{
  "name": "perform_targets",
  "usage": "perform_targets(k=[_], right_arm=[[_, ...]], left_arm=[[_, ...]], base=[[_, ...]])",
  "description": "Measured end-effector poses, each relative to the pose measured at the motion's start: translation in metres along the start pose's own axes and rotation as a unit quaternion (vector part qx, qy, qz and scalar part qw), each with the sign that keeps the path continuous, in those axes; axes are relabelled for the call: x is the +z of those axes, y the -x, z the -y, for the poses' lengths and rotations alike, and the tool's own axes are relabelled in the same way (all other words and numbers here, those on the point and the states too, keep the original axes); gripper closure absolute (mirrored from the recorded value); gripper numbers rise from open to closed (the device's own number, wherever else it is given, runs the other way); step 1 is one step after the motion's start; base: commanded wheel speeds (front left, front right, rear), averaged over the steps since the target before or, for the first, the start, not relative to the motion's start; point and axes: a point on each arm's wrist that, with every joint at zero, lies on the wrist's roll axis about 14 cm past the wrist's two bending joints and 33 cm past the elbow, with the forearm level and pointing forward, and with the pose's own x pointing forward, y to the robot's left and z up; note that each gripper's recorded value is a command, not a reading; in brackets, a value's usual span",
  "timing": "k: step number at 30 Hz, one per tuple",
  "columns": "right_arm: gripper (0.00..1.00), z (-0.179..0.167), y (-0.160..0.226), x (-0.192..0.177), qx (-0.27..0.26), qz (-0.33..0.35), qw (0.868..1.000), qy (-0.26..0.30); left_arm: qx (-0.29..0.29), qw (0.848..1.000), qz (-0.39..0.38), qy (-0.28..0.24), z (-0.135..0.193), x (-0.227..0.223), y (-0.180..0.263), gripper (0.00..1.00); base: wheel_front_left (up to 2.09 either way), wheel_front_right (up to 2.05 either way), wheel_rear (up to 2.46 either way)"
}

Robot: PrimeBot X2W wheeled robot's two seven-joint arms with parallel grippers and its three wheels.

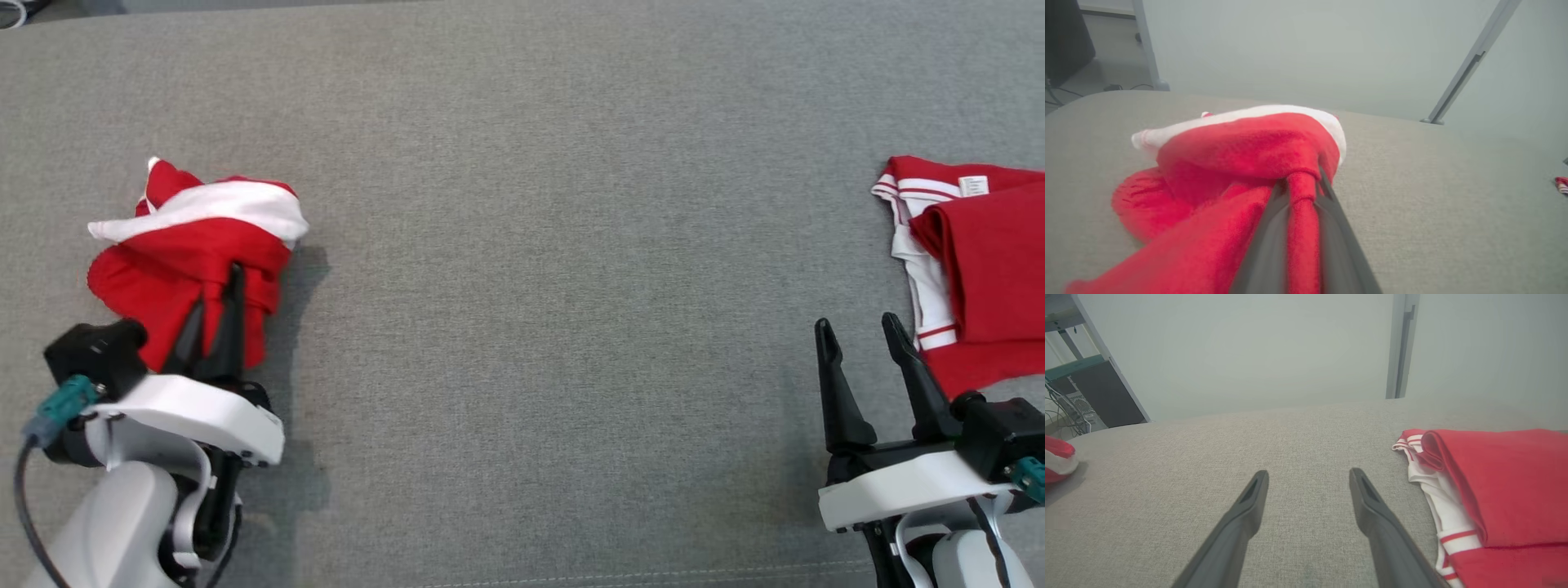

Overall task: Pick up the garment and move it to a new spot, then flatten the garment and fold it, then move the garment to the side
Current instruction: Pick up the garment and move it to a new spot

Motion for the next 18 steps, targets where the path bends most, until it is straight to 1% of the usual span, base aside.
perform_targets(k=[1, 4, 5, 6, 7, 8, 9, 11, 14, 18], right_arm=[[0.0, 0.004, 0.004, 0.001, -0.006, 0.003, 1.0, 0.0], [0.0, 0.012, 0.012, 0.005, -0.02, 0.008, 1.0, -0.006], [0.0, 0.012, 0.012, 0.005, -0.02, 0.008, 1.0, -0.006], [0.0, 0.015, 0.015, 0.007, -0.026, 0.012, 1.0, -0.008], [0.0, 0.023, 0.022, 0.01, -0.038, 0.015, 0.999, -0.007], [0.0, 0.026, 0.025, 0.011, -0.044, 0.016, 0.999, -0.008], [0.0, 0.026, 0.025, 0.011, -0.044, 0.016, 0.999, -0.008], [0.0, 0.035, 0.034, 0.011, -0.059, 0.017, 0.998, -0.01], [0.0, 0.047, 0.048, 0.011, -0.083, 0.016, 0.996, -0.011], [0.0, 0.064, 0.063, 0.017, -0.113, 0.029, 0.993, -0.017]], left_arm=[[-0.023, 1.0, -0.015, -0.006, 0.02, -0.01, 0.003, 1.0], [-0.068, 0.997, -0.019, -0.015, 0.056, -0.013, 0.003, 1.0], [-0.068, 0.997, -0.019, -0.015, 0.056, -0.013, 0.003, 1.0], [-0.083, 0.996, -0.02, -0.017, 0.068, -0.013, 0.004, 1.0], [-0.115, 0.993, -0.028, -0.022, 0.091, -0.017, 0.005, 1.0], [-0.133, 0.99, -0.034, -0.031, 0.102, -0.02, 0.006, 1.0], [-0.133, 0.99, -0.034, -0.031, 0.102, -0.02, 0.006, 1.0], [-0.164, 0.985, -0.042, -0.038, 0.124, -0.025, 0.008, 1.0], [-0.22, 0.973, -0.048, -0.049, 0.164, -0.029, 0.01, 1.0], [-0.308, 0.948, -0.046, -0.063, 0.226, -0.028, 0.016, 1.0]], base=[[0.0, 0.0, 0.0], [0.0, 0.0, 0.0], [0.0, 0.0, 0.0], [0.0, 0.0, 0.0], [0.0, 0.0, 0.0], [0.0, 0.0, 0.0], [0.0, 0.0, 0.0], [0.0, 0.0, 0.0], [0.0, 0.0, 0.0], [0.0, 0.0, 0.0]])
